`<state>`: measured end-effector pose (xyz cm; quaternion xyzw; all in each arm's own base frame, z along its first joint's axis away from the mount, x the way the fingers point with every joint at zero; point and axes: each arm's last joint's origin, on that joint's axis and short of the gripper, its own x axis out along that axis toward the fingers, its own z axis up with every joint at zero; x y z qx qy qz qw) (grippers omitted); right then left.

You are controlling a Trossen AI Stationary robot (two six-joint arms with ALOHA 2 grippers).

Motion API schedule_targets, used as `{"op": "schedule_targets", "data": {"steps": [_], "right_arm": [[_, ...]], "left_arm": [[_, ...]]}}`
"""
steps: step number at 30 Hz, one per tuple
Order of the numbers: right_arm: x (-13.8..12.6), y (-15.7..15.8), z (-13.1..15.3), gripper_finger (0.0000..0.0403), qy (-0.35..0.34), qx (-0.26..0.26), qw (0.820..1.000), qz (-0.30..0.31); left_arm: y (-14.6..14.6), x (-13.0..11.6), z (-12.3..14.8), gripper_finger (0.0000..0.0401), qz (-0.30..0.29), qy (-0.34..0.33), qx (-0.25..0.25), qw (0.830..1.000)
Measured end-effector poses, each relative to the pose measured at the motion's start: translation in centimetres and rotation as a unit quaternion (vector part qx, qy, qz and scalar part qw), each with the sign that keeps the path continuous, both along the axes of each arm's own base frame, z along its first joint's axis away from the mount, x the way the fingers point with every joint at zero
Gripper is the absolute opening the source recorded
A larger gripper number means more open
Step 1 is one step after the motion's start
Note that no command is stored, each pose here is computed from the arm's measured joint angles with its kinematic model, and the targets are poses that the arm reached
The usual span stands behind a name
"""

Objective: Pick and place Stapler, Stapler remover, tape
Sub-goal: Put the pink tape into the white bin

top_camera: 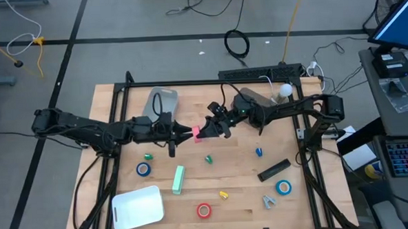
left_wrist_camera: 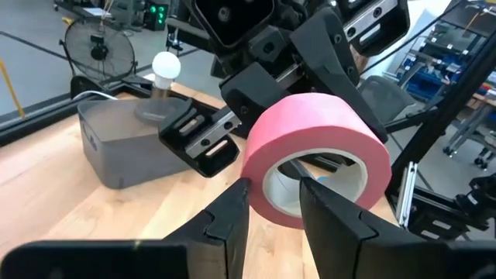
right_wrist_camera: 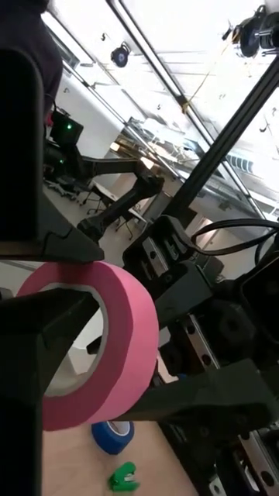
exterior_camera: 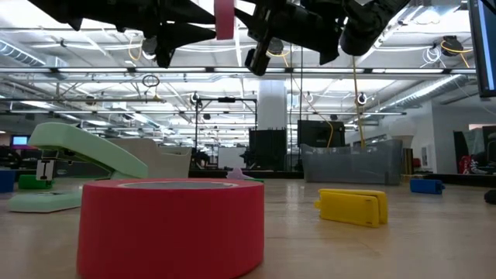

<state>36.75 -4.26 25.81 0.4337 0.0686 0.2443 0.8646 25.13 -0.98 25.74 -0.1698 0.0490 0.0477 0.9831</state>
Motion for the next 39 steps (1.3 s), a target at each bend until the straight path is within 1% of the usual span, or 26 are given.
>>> {"op": "schedule_targets", "data": {"steps": [10,15,19,34,36,39], "right_arm": [[0.0,0.6,0.1,0.0031,0.010,0.016,0.999,0.028],[-0.1,0.6,0.1,0.0031,0.012,0.019,0.999,0.035],[-0.1,0.6,0.1,0.0031,0.014,0.021,0.999,0.036],[-0.1,0.6,0.1,0.0031,0.025,0.041,0.998,0.040],[0.0,0.7,0.2,0.0031,0.025,0.042,0.998,0.041],[0.0,0.7,0.2,0.0031,0.025,0.042,0.998,0.044]], "left_arm": [[-0.1,0.0,0.0,0.0120,-0.008,0.001,-0.001,1.000],[-0.2,0.0,0.0,0.0120,-0.025,-0.001,-0.011,1.000],[-0.2,0.0,0.1,0.0120,-0.024,-0.002,-0.024,0.999],[0.7,0.0,0.1,0.0121,-0.011,-0.002,-0.026,1.000],[0.9,0.1,0.2,0.0126,-0.014,-0.005,-0.029,0.999],[1.0,0.1,0.2,0.0146,-0.016,-0.006,-0.041,0.999]]}}
